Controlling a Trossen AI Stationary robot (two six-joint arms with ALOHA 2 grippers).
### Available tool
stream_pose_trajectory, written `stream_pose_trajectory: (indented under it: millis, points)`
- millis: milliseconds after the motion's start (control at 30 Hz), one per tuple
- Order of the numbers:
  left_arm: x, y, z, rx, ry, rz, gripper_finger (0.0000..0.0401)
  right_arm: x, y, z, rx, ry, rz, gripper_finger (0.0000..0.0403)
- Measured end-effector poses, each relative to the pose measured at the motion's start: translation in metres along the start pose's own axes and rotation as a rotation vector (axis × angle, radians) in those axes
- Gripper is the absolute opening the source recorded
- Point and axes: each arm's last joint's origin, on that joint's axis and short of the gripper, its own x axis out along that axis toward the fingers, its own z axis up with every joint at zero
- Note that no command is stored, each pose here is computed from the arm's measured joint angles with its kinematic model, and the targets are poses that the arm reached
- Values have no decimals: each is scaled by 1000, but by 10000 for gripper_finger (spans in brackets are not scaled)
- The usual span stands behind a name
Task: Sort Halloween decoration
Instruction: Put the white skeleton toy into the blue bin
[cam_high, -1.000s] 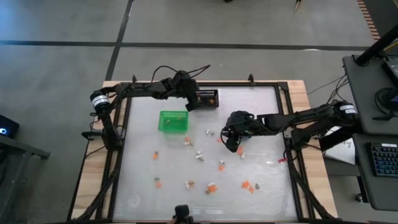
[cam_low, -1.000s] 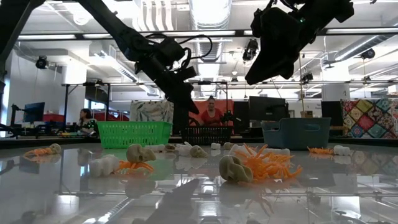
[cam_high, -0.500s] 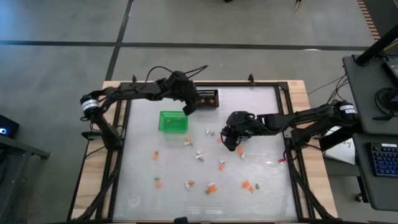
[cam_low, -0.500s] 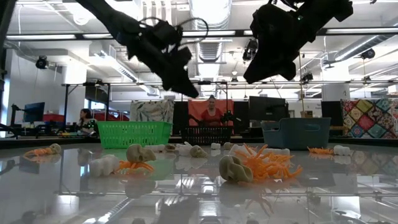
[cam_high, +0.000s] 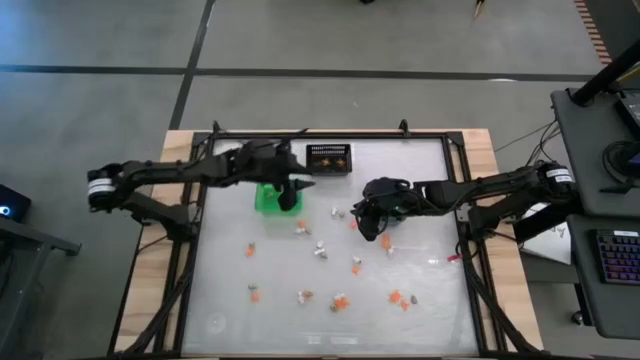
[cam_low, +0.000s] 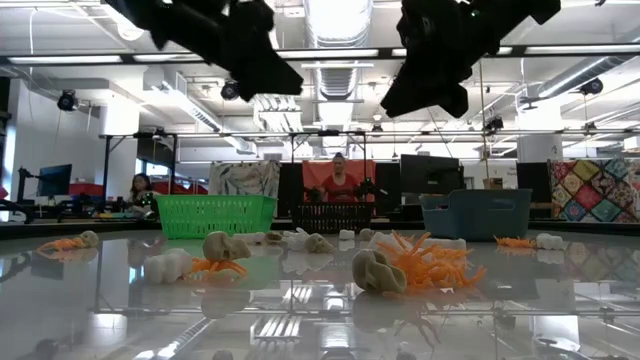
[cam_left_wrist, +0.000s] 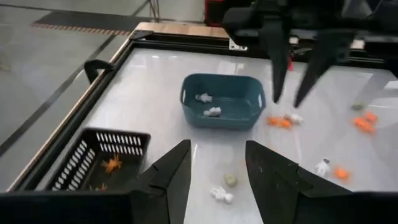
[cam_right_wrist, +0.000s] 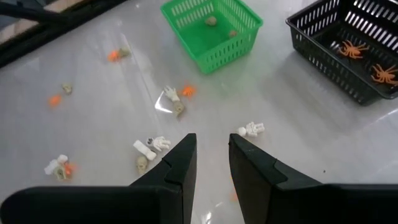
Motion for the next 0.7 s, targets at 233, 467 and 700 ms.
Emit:
stream_pose_trajectory:
  millis: [233, 467, 700]
  points:
    - [-29, -33, -19, -50, -82, 41, 130, -3, 4, 8, 22, -21, 12, 84]
    - [-57, -55, -30, -107, -164, 52, 129, 3, 10, 17, 5, -9, 5, 84]
    - [-82, -70, -30, -131, -245, 39, 129, 18, 15, 29, -25, 109, -78, 84]
